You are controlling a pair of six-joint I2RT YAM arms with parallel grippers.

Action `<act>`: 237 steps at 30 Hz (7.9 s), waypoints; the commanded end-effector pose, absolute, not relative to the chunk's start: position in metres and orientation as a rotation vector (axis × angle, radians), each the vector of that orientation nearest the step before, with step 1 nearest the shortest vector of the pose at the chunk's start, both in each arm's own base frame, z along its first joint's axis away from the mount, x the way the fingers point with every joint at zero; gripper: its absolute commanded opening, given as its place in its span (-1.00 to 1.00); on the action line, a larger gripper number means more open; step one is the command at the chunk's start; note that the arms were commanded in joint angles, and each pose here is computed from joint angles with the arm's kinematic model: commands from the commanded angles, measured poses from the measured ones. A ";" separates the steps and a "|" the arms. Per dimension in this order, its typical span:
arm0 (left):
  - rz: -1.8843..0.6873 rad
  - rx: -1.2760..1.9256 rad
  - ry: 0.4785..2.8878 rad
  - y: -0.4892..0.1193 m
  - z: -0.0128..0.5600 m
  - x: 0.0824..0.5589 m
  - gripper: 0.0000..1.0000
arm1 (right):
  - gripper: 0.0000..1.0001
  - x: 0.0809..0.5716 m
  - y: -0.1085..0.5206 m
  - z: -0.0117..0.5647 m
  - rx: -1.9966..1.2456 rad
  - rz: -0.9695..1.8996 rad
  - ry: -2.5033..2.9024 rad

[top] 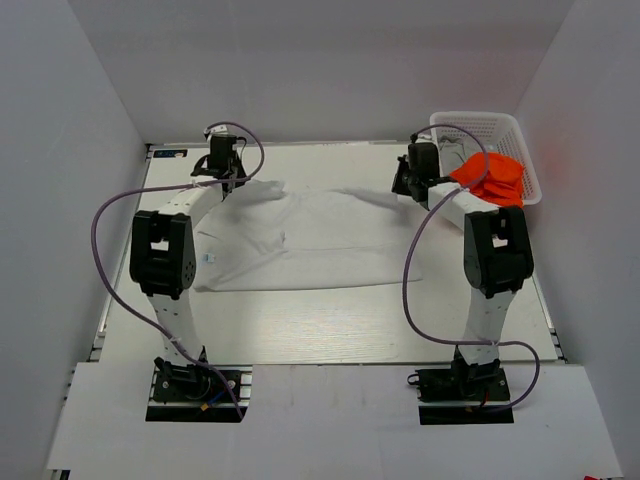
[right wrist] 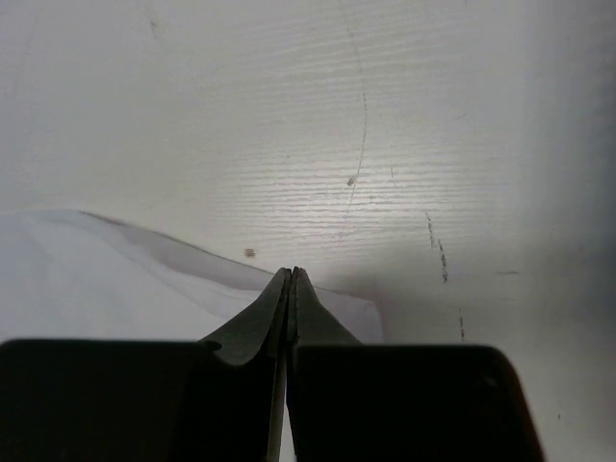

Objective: Fold and stack the t-shirts
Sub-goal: Grap the side of the flattened tshirt furthest away from the robot with both arms, then fold the other side of the tshirt into a rectangle, then rotate the tshirt 90 degrees, then grab the bottom of the folded rectangular tshirt with both arms, then fold the folded rectangular tshirt in 1/3 of the way

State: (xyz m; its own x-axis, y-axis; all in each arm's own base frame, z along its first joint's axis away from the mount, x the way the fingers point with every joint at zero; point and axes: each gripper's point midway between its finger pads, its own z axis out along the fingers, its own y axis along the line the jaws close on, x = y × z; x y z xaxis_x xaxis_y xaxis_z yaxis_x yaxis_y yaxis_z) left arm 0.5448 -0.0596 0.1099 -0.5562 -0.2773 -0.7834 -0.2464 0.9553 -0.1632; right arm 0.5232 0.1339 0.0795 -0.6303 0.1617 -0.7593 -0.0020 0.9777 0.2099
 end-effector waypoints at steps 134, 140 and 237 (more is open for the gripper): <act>-0.567 -0.166 2.277 -0.183 0.203 0.508 0.99 | 0.81 0.203 0.298 0.131 -0.537 0.775 2.019; -0.655 -0.247 2.412 -0.175 0.140 0.365 0.99 | 0.81 0.201 0.273 0.101 -0.446 0.712 2.188; -0.527 -0.434 2.463 -0.179 0.109 0.510 -1.00 | -1.00 0.482 0.312 0.123 -0.172 0.471 2.212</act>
State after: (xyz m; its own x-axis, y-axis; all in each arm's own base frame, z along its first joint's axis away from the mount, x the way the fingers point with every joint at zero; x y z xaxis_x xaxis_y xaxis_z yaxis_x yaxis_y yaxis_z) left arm 0.4944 -0.1757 0.0983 -0.7874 -0.4174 -0.4537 -0.2265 0.8803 -0.4168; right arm 0.4656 0.3061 0.1066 -0.6608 0.0137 -0.7504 -0.2600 0.9338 0.2459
